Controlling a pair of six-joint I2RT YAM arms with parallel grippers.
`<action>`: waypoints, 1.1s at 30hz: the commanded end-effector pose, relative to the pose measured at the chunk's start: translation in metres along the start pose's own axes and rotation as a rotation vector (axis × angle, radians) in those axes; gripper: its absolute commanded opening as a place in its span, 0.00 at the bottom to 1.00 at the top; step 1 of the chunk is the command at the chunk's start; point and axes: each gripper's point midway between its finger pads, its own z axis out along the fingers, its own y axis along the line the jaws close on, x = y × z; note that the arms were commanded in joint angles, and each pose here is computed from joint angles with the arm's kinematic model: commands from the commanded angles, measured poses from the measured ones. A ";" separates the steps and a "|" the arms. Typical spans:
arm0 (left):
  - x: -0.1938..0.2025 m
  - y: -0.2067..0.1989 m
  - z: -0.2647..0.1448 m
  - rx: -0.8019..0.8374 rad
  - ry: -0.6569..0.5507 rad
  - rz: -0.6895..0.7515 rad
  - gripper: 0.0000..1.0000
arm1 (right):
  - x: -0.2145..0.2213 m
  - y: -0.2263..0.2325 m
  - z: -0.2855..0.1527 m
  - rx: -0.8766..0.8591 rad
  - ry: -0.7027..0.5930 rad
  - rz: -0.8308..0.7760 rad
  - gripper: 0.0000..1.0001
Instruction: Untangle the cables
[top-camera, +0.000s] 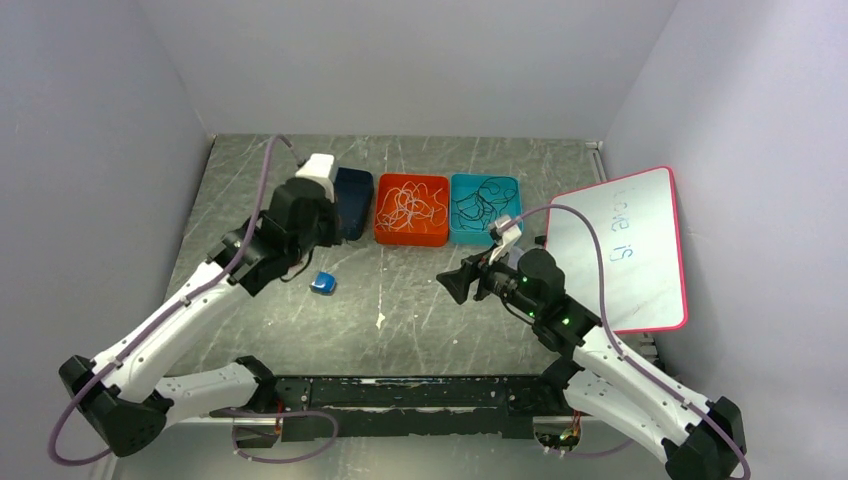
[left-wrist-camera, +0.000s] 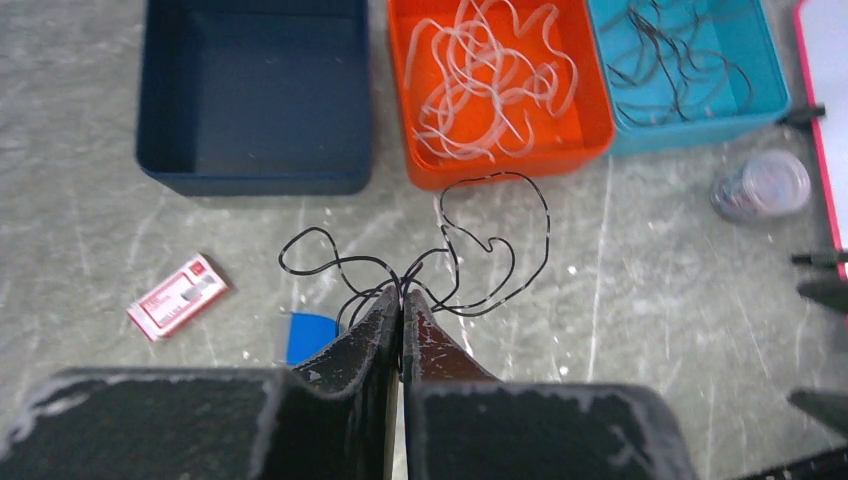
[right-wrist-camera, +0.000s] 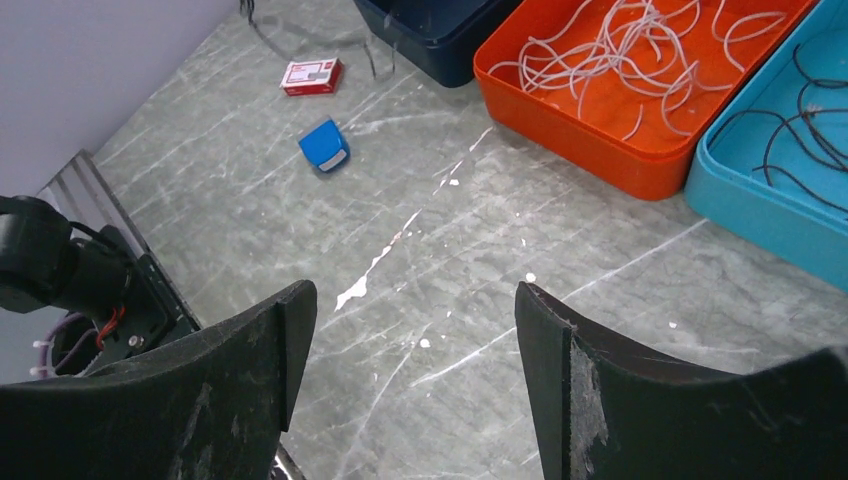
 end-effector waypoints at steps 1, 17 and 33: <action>-0.039 0.020 0.013 0.005 -0.059 0.021 0.07 | 0.000 0.004 -0.002 -0.011 -0.009 0.031 0.76; -0.084 0.094 0.100 -0.043 -0.075 -0.066 0.07 | -0.016 -0.003 -0.024 0.072 -0.004 0.003 0.94; -0.060 0.131 0.184 -0.122 0.038 -0.055 0.07 | -0.006 -0.008 -0.033 0.095 0.036 -0.019 0.96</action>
